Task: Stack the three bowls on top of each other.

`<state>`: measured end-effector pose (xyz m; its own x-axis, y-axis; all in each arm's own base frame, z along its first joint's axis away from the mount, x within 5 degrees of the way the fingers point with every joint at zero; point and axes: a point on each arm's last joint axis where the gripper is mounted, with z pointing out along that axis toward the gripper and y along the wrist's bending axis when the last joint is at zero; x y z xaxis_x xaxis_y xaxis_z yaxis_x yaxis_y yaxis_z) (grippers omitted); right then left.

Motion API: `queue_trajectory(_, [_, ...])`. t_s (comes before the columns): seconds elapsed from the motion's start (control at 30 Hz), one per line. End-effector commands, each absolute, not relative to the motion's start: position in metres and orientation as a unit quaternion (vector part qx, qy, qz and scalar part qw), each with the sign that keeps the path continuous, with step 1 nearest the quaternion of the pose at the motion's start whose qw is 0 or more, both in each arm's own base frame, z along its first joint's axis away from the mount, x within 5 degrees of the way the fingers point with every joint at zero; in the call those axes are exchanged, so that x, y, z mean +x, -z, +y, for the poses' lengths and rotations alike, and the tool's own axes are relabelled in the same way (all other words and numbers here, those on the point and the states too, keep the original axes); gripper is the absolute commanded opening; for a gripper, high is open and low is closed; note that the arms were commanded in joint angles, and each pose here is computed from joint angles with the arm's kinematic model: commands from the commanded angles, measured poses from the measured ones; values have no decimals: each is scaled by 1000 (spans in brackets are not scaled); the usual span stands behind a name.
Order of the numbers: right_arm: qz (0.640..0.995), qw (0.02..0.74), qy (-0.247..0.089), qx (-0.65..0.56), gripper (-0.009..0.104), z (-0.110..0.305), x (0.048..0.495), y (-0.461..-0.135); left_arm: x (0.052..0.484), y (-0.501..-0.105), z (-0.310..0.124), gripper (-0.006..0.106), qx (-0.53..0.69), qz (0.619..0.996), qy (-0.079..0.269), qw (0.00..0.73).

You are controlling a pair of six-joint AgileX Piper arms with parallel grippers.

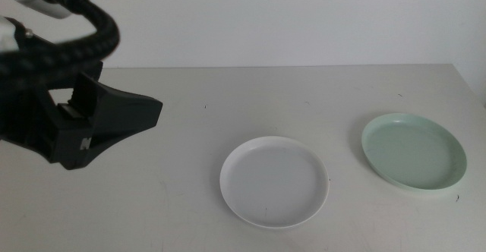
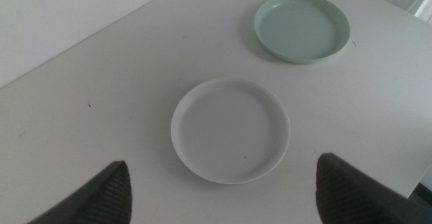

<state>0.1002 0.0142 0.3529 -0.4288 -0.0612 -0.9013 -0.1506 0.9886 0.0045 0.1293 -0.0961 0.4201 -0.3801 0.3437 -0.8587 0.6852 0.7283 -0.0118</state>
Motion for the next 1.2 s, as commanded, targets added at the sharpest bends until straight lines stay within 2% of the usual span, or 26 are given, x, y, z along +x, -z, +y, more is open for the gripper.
queue_trajectory(0.0, [850,523,-51,-30,45,13,115,-378,128,-434,-97,105,305,788,206,493])
queue_trajectory(0.27, [908,416,-55,6,45,16,165,-397,128,-434,-97,105,305,788,206,493])
queue_trajectory(0.53, [941,335,-51,14,45,20,214,-375,128,-434,-97,105,305,788,205,493])
queue_trajectory(0.7, [944,325,-52,35,45,14,233,-363,128,-434,-97,105,305,788,205,493])
queue_trajectory(0.93, [938,316,-66,125,45,-19,251,-350,128,-434,-97,105,305,788,205,493])
queue_trajectory(1.17, [932,324,-37,161,45,-50,266,-338,128,-434,-97,105,305,788,205,494])
